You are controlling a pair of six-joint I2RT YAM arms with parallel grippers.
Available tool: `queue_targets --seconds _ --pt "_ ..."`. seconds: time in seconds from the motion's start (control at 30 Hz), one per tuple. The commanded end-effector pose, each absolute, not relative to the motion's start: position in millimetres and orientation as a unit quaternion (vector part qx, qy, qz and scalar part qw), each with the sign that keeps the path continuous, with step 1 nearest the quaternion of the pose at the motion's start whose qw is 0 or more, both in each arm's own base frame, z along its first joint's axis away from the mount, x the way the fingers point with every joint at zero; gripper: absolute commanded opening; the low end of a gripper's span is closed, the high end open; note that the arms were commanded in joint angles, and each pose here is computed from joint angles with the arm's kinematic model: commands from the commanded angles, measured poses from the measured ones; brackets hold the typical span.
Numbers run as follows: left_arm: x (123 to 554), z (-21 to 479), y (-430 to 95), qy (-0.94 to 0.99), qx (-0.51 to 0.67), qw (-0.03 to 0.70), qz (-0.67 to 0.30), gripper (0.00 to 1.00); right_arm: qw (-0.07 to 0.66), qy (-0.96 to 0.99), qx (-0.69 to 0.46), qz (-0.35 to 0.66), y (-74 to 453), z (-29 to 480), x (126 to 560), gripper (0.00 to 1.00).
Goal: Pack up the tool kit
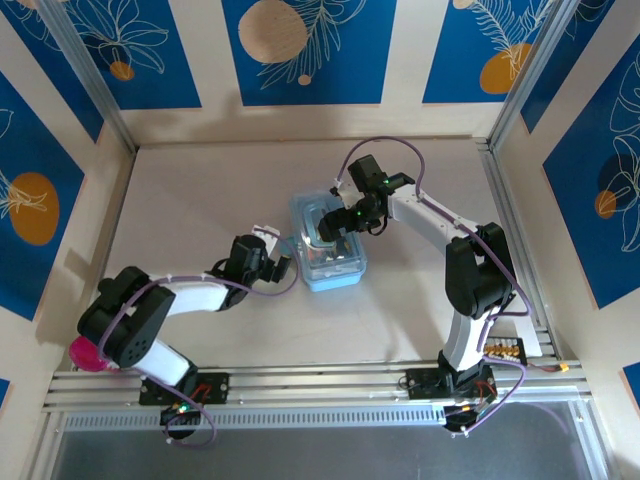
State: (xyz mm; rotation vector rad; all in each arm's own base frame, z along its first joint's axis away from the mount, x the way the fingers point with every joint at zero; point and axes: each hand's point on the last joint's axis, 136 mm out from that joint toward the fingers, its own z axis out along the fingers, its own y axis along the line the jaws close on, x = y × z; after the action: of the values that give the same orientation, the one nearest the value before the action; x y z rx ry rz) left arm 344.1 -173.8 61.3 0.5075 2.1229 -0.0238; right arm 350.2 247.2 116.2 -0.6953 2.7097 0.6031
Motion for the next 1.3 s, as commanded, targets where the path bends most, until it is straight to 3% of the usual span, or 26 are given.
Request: queue_targets --seconds 0.0,1.27 --pt "370.6 110.9 -172.4 0.830 0.164 0.533 -0.008 1.00 0.014 0.935 -0.262 0.240 254.6 86.7 291.2 0.97" --pt "370.9 137.5 -190.1 0.808 0.186 0.556 -0.050 1.00 0.002 0.933 -0.262 0.246 256.1 77.9 286.0 0.97"
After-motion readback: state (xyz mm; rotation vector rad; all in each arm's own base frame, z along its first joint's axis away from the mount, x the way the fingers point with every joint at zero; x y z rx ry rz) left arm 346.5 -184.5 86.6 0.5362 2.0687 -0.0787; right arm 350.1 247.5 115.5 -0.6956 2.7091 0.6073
